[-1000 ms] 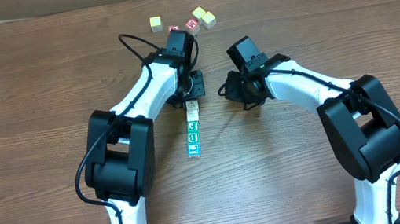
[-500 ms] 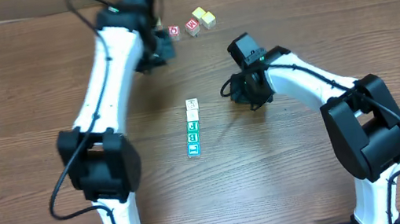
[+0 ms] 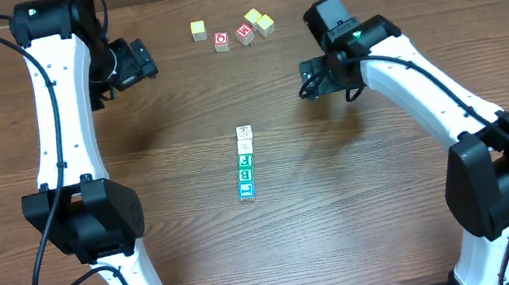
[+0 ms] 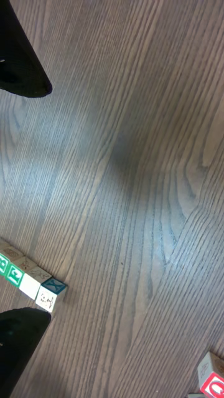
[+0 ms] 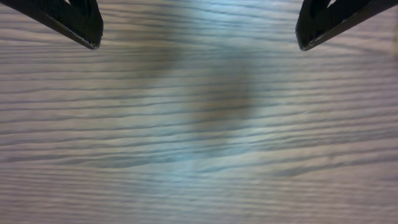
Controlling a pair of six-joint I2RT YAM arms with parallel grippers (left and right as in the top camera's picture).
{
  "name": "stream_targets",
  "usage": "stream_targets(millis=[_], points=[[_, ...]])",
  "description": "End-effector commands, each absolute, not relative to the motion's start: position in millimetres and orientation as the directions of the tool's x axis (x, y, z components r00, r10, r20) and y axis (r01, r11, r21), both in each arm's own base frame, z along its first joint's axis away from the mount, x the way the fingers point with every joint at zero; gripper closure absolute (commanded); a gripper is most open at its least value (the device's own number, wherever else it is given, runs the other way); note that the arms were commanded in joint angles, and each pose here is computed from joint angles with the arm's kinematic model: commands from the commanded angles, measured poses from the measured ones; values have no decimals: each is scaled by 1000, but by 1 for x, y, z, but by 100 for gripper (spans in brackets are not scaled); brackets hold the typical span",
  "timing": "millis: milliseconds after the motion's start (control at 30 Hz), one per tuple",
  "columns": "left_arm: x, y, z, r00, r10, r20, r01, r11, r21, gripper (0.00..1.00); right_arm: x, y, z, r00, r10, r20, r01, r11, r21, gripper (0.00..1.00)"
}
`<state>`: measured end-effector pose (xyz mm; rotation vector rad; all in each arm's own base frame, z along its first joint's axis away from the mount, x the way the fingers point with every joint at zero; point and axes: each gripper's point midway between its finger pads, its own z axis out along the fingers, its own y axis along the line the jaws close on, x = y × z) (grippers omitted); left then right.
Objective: Flip 5 blocks
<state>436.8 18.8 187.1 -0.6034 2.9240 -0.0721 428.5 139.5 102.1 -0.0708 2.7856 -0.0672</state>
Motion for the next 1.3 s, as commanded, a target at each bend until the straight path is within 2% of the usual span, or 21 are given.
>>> stream_targets(millis=[0,900,1033,1267], points=[[437,13,190,-914,-377,-149,-369,926,-81,0,434,131,112,-924,-73,-376,-41,995,-92,0],[437,12,190,-915,-376,-149,-368,926,-81,0,434,130,113,-923,-72,-377,-40,995,-91,0],[437,13,190,-915,-376,-149,-368,926,-81,0,433,130,138,-902,-63,-428,-36,997,-72,0],[437,12,190,-915,-376,-149,-368,926,-81,0,414,123,249,-770,-12,-638,-28,999,15,0]])
